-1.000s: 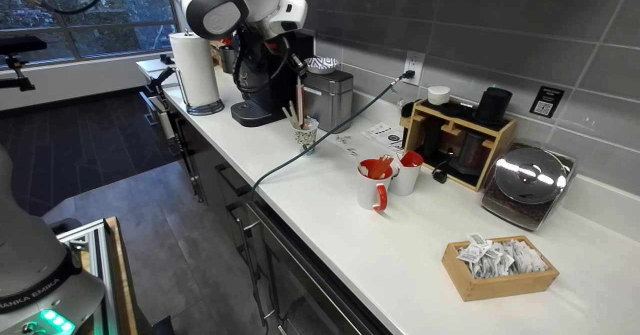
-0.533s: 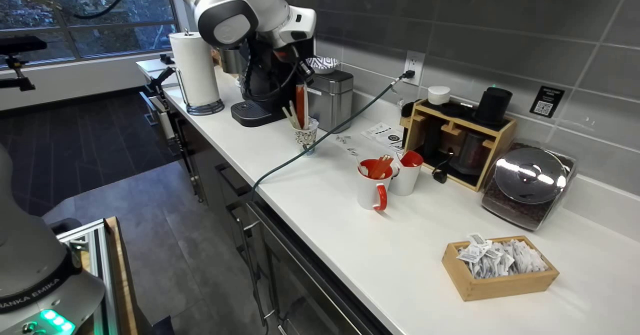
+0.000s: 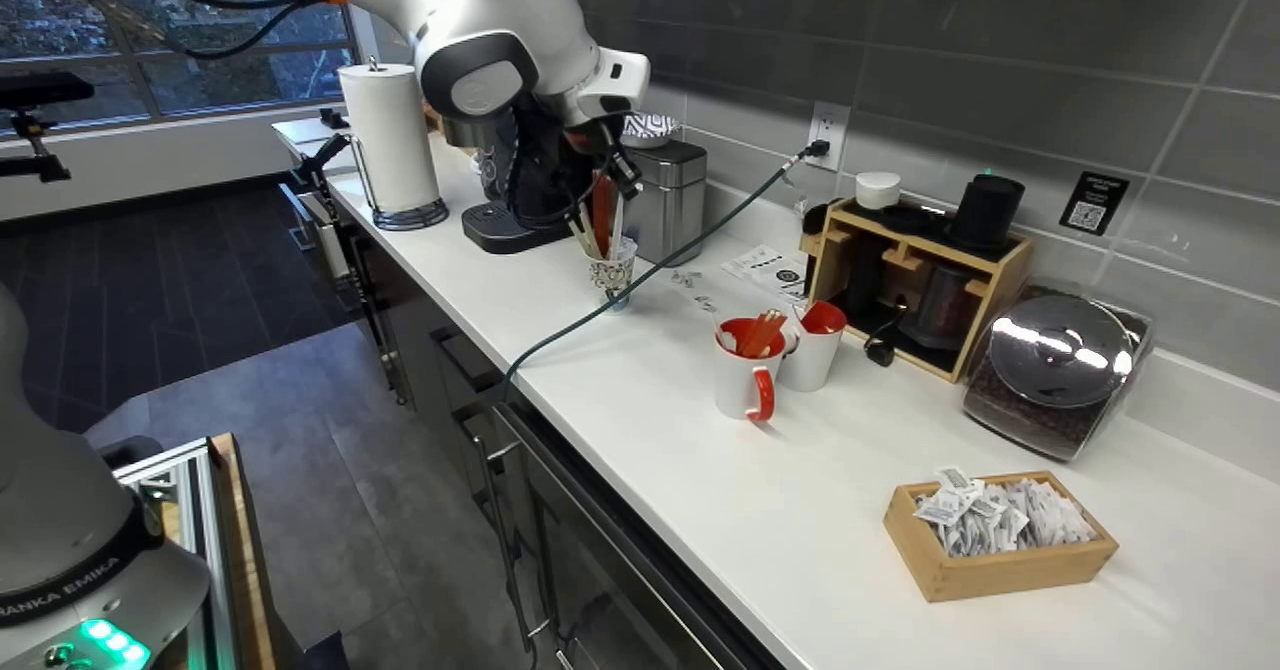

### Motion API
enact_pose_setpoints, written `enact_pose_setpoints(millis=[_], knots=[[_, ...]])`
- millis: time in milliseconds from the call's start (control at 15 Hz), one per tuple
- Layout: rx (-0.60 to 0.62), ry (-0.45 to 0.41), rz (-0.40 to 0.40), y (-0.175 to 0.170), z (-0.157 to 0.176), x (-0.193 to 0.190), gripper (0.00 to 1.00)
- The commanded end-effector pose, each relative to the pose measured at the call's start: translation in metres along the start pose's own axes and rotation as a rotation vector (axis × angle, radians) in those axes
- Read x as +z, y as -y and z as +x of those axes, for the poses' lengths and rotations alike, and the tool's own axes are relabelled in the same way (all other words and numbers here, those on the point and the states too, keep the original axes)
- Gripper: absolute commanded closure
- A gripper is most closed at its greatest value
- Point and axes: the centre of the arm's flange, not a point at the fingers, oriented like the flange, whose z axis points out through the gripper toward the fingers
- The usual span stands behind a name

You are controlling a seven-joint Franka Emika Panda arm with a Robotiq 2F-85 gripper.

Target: Remove the spoon from the mug

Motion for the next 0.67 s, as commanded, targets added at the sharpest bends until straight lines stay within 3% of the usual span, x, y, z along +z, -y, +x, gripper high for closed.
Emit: enact_pose_setpoints(millis=[0,133,600], knots=[[-0.007,0.062,-0.030,-0.008,-0.008,0.021,0.74],[-0.014,0.107,-0.035,-0.011,-0.013,0.029,0.66],[-0.034,0.223,0.002,-0.008,-0.024,0.028,0.13]])
